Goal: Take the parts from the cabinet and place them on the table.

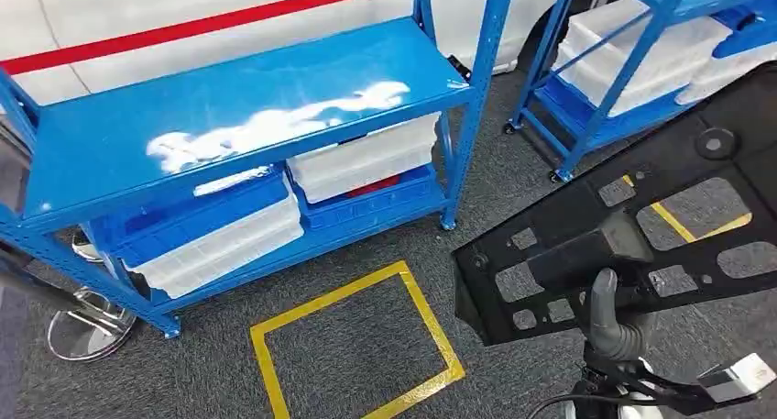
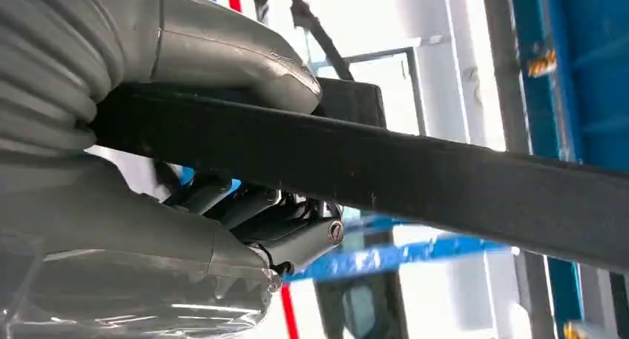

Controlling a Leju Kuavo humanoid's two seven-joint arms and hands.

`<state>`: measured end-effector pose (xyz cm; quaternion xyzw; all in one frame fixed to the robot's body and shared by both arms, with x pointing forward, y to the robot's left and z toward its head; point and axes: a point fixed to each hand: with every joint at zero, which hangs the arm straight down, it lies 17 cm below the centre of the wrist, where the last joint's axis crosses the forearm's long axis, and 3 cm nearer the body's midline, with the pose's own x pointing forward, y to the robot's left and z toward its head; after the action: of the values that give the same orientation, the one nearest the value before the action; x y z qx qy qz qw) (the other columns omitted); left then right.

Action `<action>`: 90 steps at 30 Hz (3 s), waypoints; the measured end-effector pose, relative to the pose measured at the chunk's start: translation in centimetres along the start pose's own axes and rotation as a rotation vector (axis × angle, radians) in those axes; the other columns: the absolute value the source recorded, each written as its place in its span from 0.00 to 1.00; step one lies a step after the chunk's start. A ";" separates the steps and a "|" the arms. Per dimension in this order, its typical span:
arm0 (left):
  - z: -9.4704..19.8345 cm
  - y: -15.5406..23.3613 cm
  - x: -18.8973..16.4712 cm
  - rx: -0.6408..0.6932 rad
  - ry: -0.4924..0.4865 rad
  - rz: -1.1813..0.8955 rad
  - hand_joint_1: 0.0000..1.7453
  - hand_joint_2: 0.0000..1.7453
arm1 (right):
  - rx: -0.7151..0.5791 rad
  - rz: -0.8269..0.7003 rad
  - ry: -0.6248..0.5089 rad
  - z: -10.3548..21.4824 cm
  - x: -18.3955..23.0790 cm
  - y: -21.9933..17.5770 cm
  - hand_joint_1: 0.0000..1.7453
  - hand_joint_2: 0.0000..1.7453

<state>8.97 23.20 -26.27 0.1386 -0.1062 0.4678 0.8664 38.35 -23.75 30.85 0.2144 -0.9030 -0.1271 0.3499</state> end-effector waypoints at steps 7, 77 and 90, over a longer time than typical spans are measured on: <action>0.1 0.6 -0.2 0.033 -0.002 0.008 0.00 0.00 | -0.036 0.020 0.018 1.1 0.0 -1.6 1.00 1.00; 0.6 0.8 -1.3 0.061 0.002 0.007 0.00 0.00 | 0.010 0.166 0.087 2.2 -2.4 -0.1 1.00 1.00; 0.4 -0.2 -0.5 -0.009 -0.014 0.013 0.00 0.00 | 0.003 0.265 0.042 1.5 -0.4 -1.4 1.00 1.00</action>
<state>8.80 22.55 -26.08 0.1375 -0.1152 0.4722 0.8631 37.96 -24.62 29.00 0.0963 -0.9160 -0.0739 0.3823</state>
